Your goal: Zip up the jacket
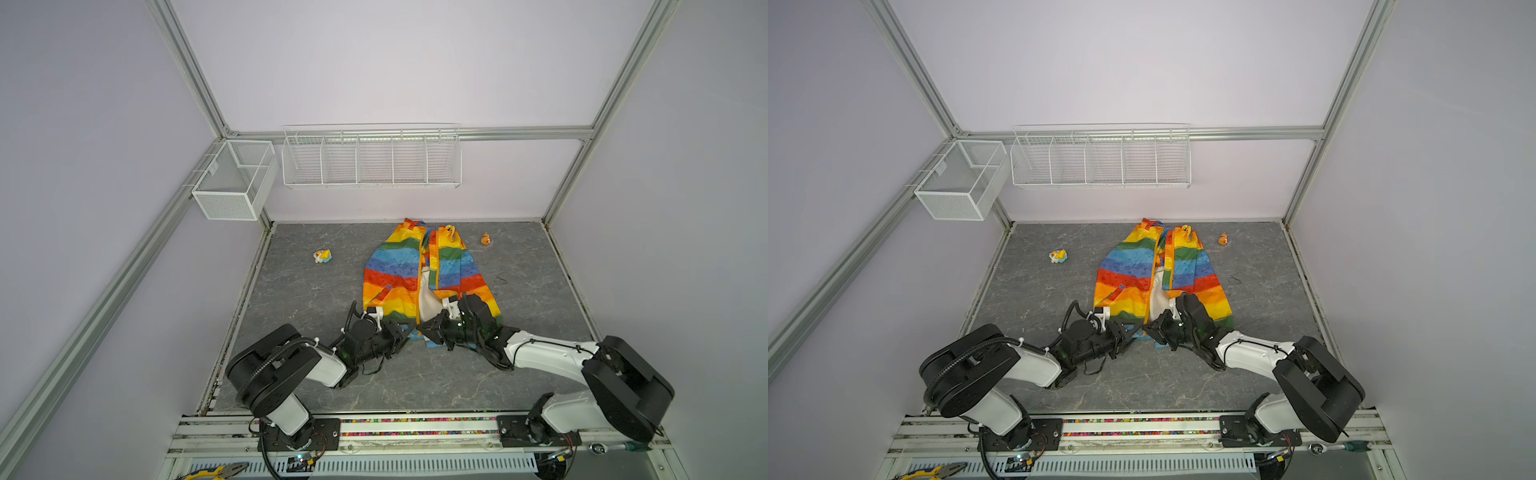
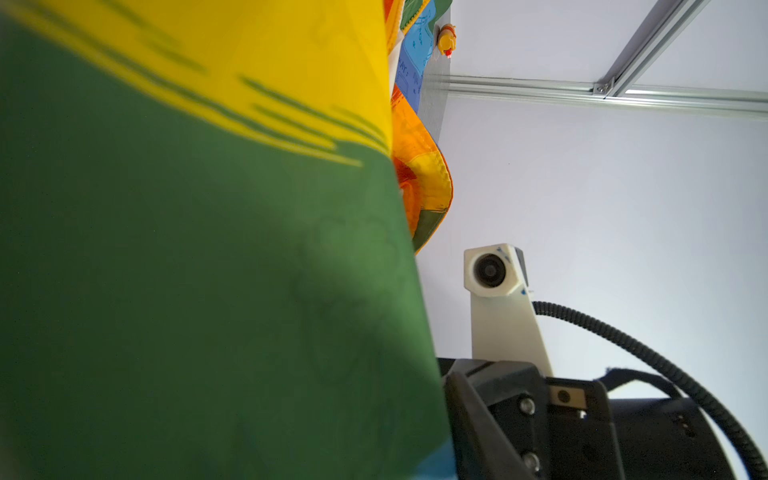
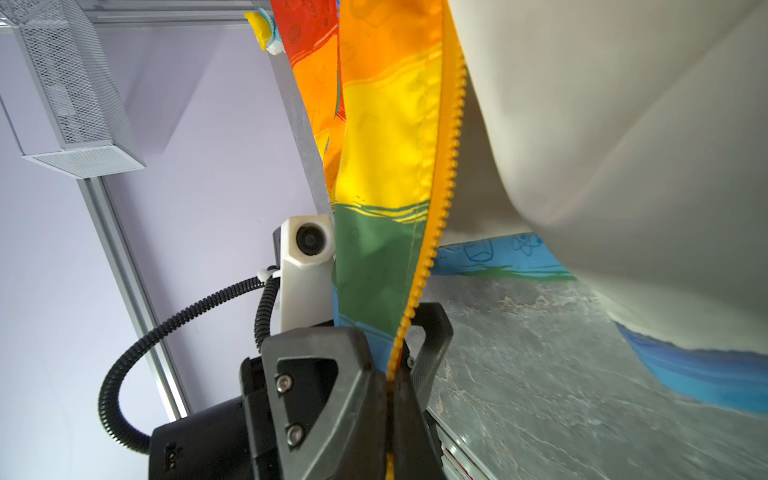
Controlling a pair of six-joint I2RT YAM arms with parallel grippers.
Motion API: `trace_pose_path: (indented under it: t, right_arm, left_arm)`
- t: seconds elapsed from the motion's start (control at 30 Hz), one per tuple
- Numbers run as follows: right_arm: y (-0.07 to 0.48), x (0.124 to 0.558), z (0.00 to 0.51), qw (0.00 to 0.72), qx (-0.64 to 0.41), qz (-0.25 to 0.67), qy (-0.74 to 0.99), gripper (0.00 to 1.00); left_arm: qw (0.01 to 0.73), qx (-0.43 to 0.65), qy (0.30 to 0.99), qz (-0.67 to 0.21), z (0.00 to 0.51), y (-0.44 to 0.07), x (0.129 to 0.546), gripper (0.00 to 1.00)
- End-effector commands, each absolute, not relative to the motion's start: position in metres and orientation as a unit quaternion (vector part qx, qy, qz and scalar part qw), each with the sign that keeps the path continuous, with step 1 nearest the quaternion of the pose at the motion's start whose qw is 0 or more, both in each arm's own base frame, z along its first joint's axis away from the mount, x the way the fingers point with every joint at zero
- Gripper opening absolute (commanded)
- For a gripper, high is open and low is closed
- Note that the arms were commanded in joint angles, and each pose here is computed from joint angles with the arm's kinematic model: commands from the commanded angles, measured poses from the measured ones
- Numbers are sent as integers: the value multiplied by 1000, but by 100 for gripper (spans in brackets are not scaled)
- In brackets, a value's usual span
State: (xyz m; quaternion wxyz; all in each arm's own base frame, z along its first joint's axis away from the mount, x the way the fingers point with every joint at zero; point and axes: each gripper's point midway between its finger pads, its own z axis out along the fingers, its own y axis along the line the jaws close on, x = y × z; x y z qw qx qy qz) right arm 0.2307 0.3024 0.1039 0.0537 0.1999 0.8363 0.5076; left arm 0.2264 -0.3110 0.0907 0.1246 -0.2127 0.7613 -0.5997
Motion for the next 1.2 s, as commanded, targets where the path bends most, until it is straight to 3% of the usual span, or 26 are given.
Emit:
trace_pose_path:
  t: [0.0,0.3,0.4,0.53,0.83,0.97,1.17]
  right_arm:
    - [295,226,96,53,204,496,842,6]
    - [297,234,96,58,203,497,842,8]
    - [294,240,100,68,207,499,839,27]
    - [298,250,108,76,201,508,834,45]
    - [302,253,92,59,213,507,833,67]
    - [305,254,85,53,218,516,827,70]
    - [319,266,91,54,214,551,805,64]
  left_arm:
    - [137,-204,734,-633,110,-315,227,32]
    - [135,-188,760,-607,109,-315,220,8]
    - [130,-188,764,-603,104,-314,218,0]
    - [125,-188,752,-620,106,-318,219,0]
    - [123,-187,739,-635,106,-322,219,0]
    - [128,-183,746,-628,109,-320,218,0]
    - [128,-179,748,-626,111,-320,217,0]
